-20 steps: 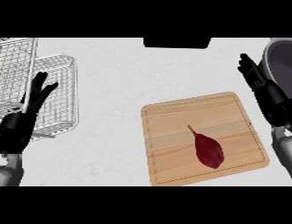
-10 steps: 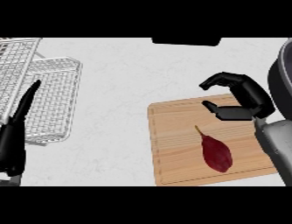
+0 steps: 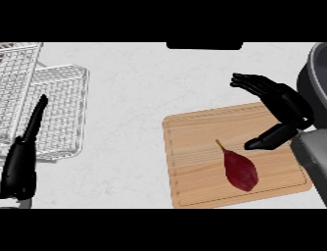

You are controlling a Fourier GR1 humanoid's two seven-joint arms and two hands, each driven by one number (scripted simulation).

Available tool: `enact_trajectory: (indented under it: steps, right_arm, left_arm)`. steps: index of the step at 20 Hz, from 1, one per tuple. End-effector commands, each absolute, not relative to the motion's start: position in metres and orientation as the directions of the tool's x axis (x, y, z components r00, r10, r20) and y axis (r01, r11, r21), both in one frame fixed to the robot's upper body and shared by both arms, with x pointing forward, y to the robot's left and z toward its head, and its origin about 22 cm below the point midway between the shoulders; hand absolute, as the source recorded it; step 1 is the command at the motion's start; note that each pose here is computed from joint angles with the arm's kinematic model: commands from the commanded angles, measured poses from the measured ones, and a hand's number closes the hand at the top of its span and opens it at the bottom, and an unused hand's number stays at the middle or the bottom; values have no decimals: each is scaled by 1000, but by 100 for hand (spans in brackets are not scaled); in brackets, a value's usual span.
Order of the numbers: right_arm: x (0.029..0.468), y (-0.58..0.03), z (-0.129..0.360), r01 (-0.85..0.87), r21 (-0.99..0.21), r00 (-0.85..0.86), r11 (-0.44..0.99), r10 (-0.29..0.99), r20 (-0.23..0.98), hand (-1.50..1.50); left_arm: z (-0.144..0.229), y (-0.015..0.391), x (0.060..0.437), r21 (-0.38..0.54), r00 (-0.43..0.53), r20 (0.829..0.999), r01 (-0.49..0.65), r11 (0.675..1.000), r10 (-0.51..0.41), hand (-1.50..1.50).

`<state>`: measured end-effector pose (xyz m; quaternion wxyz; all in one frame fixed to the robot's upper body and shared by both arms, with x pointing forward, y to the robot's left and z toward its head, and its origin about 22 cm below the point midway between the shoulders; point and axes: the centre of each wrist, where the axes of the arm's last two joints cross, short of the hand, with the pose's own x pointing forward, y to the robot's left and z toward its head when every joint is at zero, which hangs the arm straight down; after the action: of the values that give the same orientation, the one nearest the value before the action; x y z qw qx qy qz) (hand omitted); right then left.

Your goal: Pick the pear from the cutting board and place it in the pot

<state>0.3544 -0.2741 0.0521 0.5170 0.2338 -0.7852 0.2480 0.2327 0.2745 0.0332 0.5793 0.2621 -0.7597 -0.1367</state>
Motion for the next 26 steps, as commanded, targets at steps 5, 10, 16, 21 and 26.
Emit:
enact_trajectory:
  steps: [5,10,16,21,26]
  right_arm:
    - [373,-289,99,-802,-351,-365,483,68,928,-150]
    - [374,-266,126,-830,-496,-448,253,225,865,-150]
    - [368,-242,127,-833,-549,-499,72,332,801,-150]
    - [361,-228,117,-841,-540,-502,28,329,800,-150]
    - [353,-223,108,-848,-530,-503,-11,331,798,-150]
  left_arm:
    - [40,240,246,181,-109,975,-122,976,-194,0]
    - [45,245,249,177,-97,977,-116,977,-188,0]
    - [49,244,251,152,-94,982,-102,983,-161,0]
    - [48,253,250,145,-76,985,-121,982,-155,0]
    - [52,252,253,132,-75,987,-121,984,-142,0]
